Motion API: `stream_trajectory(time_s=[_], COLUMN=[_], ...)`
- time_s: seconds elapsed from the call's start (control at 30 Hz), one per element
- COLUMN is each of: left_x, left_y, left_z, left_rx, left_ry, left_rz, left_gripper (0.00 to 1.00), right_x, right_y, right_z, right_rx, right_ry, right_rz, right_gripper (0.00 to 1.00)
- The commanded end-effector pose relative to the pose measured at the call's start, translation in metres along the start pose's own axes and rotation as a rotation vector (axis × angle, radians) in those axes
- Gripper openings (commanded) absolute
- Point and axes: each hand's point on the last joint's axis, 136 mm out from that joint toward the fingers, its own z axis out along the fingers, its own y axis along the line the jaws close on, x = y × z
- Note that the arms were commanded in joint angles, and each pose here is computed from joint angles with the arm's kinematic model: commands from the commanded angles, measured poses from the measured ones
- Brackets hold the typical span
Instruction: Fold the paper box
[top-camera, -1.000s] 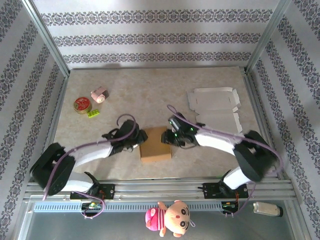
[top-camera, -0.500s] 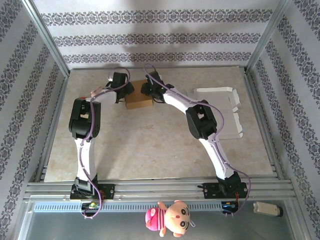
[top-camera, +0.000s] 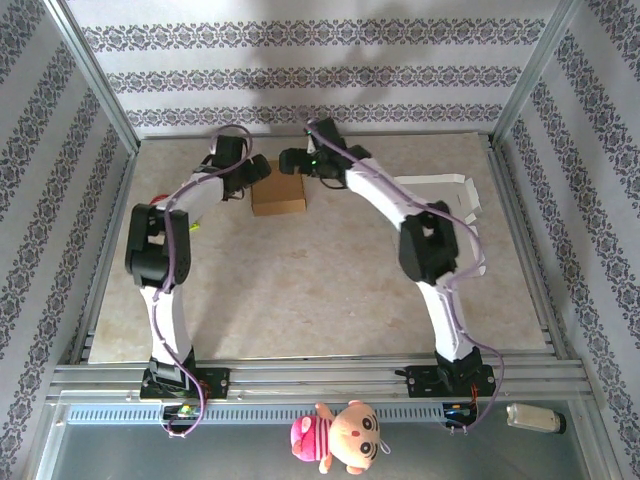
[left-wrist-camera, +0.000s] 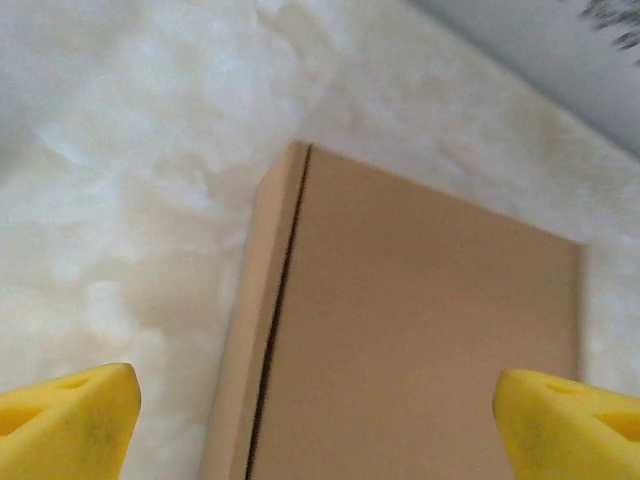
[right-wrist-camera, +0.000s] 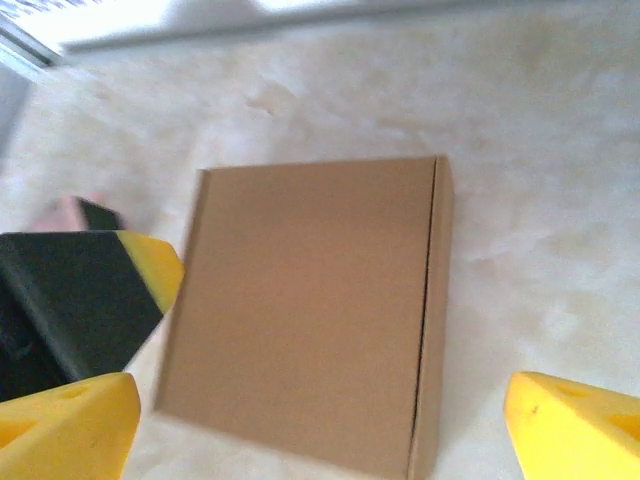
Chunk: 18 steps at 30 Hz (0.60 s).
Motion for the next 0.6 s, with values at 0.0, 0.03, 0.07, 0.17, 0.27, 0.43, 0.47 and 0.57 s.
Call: stream_trajectory(time_s=[0.0,0.03,0.07,0.17,0.27,0.43,0.47,0.57], left_x=[-0.020,-0.018,-0.012,0.012,0.053,0.137,0.155,0.209], left_y=[-0.013,-0.017,-0.020,-0.045,-0.081,-0.136,-0.144,-0.163], left_z=[-0.074,-0.091,-0.107,-0.156,-0.204,-0.262,-0.269,-0.278], left_rx=[0.027,0.060,0.096,0.279,0.454,0.639,0.672,0.723], left_ry=[-0.081,-0.092,-0.093,-0.092,-0.066,-0.009,0.011,0.074], left_rz=[0.058,0.048,0.038,0.023,0.078,0.248,0.274,0.369], left_gripper=[0.91,0.91,0.91,0.91,0.91,0.92,0.93,0.93], right_x=[-0.044,-0.041,-0.034,-0.012,0.015,0.056,0.065,0.081], right_y=[-0.009,-0.022,-0.042,-0.103,-0.167,-0.260,-0.276,-0.312], right_z=[-0.088,-0.108,-0.125,-0.169,-0.202,-0.243,-0.248,-0.249], right_rx=[-0.058,-0.034,0.005,0.119,0.251,0.512,0.567,0.684], right_ry=[-0.136,-0.155,-0.168,-0.220,-0.246,-0.260,-0.255,-0.214], right_rz=[-0.029,-0.015,0.014,0.127,0.246,0.388,0.408,0.388], right_gripper=[0.95,0.95,0.96,0.96,0.96,0.96,0.96,0.97])
